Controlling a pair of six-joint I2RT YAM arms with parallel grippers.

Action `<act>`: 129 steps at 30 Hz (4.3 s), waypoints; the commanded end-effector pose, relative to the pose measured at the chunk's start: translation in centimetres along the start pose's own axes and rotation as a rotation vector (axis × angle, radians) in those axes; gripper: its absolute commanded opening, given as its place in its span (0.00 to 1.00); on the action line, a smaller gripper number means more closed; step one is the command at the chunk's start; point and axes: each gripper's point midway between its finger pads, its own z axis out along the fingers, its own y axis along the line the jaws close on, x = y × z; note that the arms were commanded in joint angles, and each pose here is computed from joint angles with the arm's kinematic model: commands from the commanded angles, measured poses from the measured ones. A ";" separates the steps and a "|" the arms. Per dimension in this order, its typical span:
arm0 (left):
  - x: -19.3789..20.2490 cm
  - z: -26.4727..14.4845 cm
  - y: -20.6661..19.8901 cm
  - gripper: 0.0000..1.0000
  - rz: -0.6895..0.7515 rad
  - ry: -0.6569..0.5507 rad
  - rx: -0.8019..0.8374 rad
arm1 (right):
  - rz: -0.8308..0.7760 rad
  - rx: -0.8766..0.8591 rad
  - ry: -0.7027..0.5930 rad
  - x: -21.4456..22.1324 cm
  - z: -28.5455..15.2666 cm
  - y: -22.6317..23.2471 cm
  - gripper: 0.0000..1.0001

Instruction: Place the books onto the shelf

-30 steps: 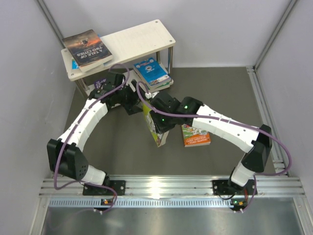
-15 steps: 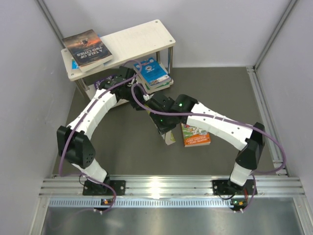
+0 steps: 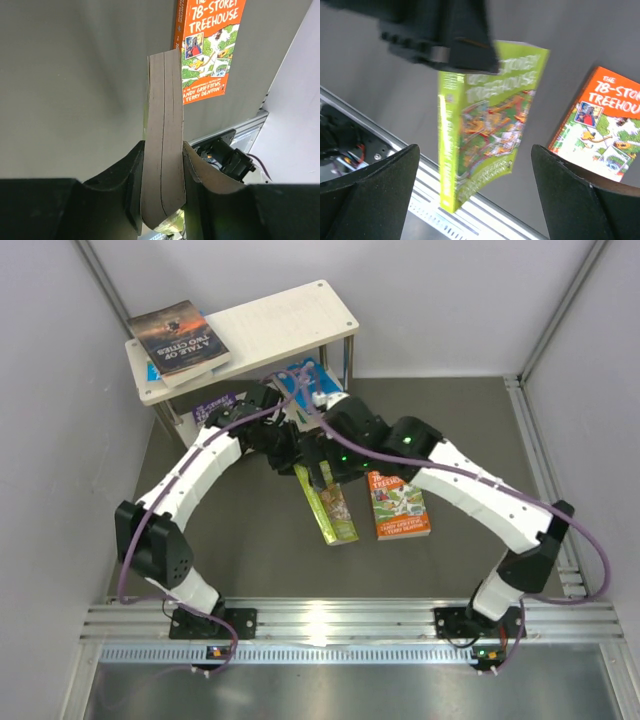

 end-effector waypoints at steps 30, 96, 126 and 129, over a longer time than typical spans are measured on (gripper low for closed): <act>-0.9 -18.6 -13.0 0.00 0.093 -0.249 1.024 | 0.636 -0.945 -0.107 1.5 -6.8 -2.3 1.00; 3.9 -27.3 11.0 0.99 -0.060 -0.813 -0.353 | 0.657 -0.836 -0.220 -16.6 12.1 6.9 0.00; 5.6 -27.8 13.3 0.99 -0.046 -0.790 -0.452 | 0.865 -0.715 -0.210 -14.5 29.5 9.0 0.00; 5.4 -27.6 13.2 0.99 -0.040 -0.784 -0.454 | 0.882 -0.712 -0.201 -14.0 30.4 8.9 0.00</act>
